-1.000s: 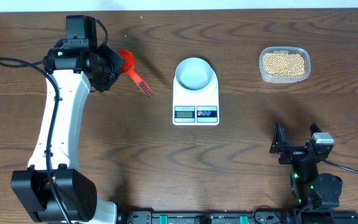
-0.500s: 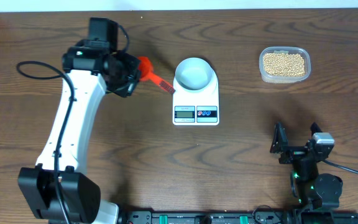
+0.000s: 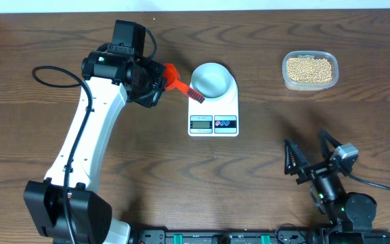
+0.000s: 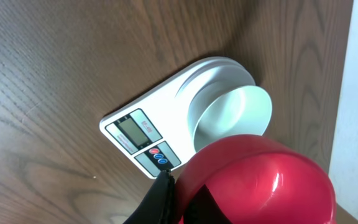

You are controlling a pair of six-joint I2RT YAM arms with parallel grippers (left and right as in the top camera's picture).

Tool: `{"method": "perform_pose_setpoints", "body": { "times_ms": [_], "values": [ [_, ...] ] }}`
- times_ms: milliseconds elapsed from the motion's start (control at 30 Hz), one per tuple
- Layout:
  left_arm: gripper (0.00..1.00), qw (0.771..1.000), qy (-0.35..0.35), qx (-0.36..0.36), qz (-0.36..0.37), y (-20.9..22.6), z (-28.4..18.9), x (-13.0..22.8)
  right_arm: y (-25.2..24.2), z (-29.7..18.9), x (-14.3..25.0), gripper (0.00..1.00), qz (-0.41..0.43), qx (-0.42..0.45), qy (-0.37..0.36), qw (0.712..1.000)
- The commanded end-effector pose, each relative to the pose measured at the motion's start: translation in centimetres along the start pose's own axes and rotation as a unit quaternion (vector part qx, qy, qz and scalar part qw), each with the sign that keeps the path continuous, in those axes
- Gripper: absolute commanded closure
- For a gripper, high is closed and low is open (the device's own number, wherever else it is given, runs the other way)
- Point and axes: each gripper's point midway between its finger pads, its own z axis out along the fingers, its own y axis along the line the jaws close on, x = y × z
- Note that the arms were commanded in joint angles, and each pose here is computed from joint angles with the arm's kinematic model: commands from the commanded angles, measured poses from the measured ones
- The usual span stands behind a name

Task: Scoop item into bowl and weigh 50g on scale
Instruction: 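Lift the red scoop with the left gripper toward the scale, then grasp the scoop handle with the right gripper beside the left gripper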

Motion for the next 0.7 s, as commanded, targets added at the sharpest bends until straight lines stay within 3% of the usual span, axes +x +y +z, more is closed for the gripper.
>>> {"method": "perform_pose_setpoints", "body": {
  "times_ms": [0, 200, 367, 667],
  "values": [
    [0.93, 1.0, 0.0, 0.006, -0.007, -0.4, -0.3, 0.1, 2.6, -0.1, -0.2, 0.01, 0.063, -0.066, 0.024, 0.996],
    [0.93, 1.0, 0.002, 0.005, -0.001, -0.4, -0.2, 0.6, 5.5, 0.3, -4.0, 0.01, 0.081, -0.112, 0.033, 0.99],
    [0.93, 1.0, 0.006, 0.011, 0.011, -0.9, 0.0, 1.4, 8.9, 1.8, -7.8, 0.01, 0.078, -0.18, 0.082, 0.977],
    [0.93, 1.0, 0.015, 0.011, 0.008, -1.3, 0.3, 3.2, 11.6, 7.1, -10.8, 0.01, 0.114, -0.298, 0.196, 0.927]
  ]
}}
